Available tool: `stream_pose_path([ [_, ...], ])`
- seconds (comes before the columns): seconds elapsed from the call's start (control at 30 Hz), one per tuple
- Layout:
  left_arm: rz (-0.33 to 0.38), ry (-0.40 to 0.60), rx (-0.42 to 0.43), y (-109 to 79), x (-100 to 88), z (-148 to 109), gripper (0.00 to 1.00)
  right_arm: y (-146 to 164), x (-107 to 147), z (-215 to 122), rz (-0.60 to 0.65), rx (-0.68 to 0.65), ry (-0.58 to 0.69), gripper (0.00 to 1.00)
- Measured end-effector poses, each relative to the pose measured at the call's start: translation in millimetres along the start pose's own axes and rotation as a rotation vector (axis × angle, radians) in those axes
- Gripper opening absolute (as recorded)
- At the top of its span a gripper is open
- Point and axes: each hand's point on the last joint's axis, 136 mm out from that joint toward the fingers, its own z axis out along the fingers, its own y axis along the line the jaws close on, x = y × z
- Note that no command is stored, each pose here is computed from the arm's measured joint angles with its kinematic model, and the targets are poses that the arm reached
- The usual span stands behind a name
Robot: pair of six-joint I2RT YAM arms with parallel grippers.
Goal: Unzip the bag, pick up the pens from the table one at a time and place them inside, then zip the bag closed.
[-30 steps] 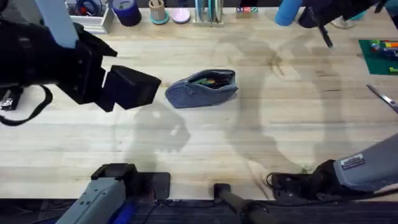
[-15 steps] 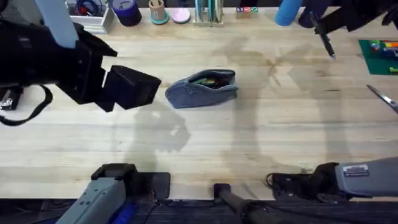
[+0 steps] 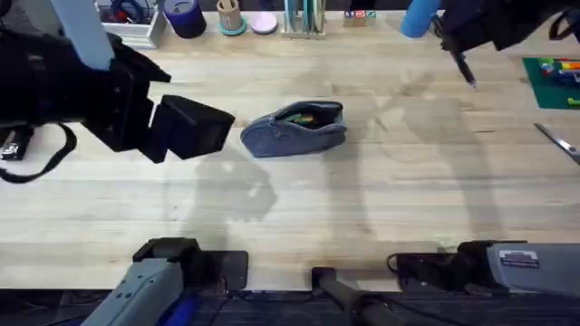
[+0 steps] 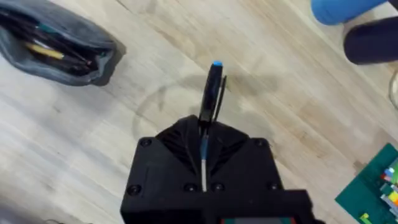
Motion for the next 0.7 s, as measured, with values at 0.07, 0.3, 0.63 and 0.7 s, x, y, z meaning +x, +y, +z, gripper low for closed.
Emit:
stream_pose_path([
  [0.07,0.000,0.000,0.000,0.0,0.0,0,0.994,5,-2,1,-0.012,-0.010,0.002,0.030],
  [0.3,0.000,0.000,0.000,0.0,0.0,0,0.995,14,-5,2,-0.033,-0.027,0.002,0.030],
  [0.63,0.000,0.000,0.000,0.0,0.0,0,0.995,39,-14,3,-0.169,-0.113,-0.034,0.030],
  [0.7,0.000,0.000,0.000,0.0,-0.1,0,0.995,45,-14,2,-0.224,-0.136,-0.038,0.030],
])
